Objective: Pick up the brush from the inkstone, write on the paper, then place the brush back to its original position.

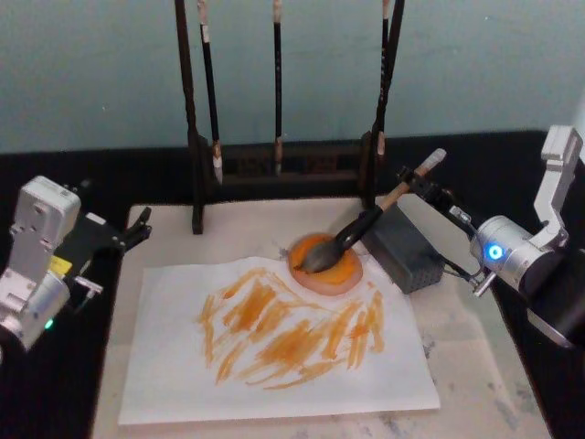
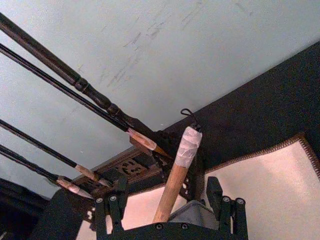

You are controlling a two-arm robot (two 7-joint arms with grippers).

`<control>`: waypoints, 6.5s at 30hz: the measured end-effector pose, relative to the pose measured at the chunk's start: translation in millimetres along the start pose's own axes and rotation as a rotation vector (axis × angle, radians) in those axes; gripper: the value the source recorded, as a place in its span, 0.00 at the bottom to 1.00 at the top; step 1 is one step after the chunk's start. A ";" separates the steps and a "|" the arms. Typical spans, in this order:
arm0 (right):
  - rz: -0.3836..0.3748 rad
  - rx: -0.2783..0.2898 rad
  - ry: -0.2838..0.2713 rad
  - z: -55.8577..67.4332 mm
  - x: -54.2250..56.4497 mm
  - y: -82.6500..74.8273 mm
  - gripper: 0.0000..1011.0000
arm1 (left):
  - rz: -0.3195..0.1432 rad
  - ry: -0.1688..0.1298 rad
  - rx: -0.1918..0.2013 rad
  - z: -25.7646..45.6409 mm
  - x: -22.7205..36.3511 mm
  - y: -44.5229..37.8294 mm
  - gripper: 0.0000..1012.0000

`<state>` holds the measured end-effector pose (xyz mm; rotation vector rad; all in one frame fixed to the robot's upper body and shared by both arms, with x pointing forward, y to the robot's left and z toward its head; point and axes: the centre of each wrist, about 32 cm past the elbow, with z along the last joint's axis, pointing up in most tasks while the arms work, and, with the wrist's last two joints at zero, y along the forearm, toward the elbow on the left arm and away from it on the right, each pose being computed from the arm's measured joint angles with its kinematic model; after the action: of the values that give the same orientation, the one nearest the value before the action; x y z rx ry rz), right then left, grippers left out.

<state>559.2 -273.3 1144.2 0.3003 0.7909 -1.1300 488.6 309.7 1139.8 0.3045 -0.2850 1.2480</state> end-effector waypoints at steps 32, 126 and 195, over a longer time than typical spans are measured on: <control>-0.001 0.008 0.056 -6.5 1.1 5.2 0.99 | 0.000 0.000 0.000 0.0 0.0 0.0 0.99; 0.294 0.064 -0.253 -7.6 -70.1 -14.2 0.17 | 0.000 0.000 0.000 0.0 0.0 0.0 0.99; 0.667 -0.142 -0.652 -69.9 -122.8 12.9 0.17 | 0.000 0.000 0.000 0.0 0.0 0.0 0.99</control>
<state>517.9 -142.1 1178.7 0.0500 0.1534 -0.4786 488.6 309.7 1139.8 0.3044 -0.2850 1.2480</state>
